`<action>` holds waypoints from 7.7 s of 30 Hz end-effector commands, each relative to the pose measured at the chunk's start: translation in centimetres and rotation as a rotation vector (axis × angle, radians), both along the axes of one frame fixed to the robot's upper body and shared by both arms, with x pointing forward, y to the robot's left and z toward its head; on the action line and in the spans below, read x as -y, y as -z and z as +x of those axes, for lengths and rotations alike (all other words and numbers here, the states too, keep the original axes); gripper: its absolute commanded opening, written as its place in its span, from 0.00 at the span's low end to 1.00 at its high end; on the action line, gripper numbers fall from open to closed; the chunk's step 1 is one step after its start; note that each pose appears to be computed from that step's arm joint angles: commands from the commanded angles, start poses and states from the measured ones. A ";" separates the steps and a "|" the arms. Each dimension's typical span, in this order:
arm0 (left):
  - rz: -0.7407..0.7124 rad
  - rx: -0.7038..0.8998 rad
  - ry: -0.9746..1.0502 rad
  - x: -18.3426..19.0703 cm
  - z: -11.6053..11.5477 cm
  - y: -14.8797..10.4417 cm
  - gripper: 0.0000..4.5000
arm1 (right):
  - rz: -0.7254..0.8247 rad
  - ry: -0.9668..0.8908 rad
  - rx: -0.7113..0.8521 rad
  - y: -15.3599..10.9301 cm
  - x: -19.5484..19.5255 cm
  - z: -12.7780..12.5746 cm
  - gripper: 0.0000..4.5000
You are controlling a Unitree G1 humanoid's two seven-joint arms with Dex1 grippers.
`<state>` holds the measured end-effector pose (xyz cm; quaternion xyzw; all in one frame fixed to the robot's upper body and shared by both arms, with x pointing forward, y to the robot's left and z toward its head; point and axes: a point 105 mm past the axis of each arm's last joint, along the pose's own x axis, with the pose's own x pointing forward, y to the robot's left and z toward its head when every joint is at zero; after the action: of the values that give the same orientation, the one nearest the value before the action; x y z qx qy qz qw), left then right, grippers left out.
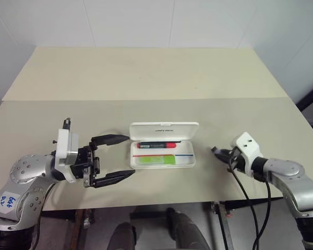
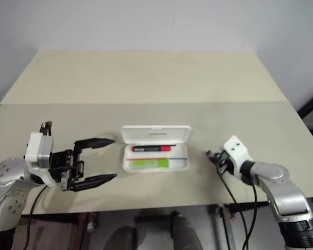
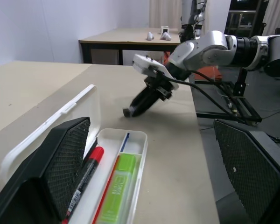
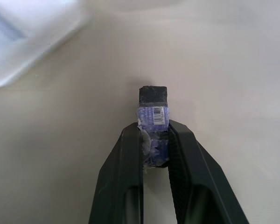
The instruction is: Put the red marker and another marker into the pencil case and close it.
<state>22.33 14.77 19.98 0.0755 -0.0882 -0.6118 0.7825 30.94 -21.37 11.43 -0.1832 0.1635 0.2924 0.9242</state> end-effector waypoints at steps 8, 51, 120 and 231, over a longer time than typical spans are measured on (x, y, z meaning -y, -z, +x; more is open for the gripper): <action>-0.018 0.031 0.042 0.1 0.1 -0.5 1.00 | 0.039 -0.385 -0.007 -6.3 -6.2 -3.1 0.09; -0.030 0.046 0.020 0.7 -0.4 -0.4 1.00 | -0.339 -0.835 0.035 -4.1 -13.0 -2.1 0.54; 0.061 -0.233 -0.360 -5.9 18.0 -0.9 0.01 | 0.192 -0.470 0.388 -11.5 -5.2 -4.4 1.00; 0.061 0.044 0.080 -5.6 3.3 -1.1 0.99 | 0.082 -0.538 0.325 -8.3 0.2 -1.8 1.00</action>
<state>25.87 19.56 20.04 0.0986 -0.0743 -0.6564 0.7443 29.16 -21.36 18.78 -0.2051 -0.0410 0.5001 0.8403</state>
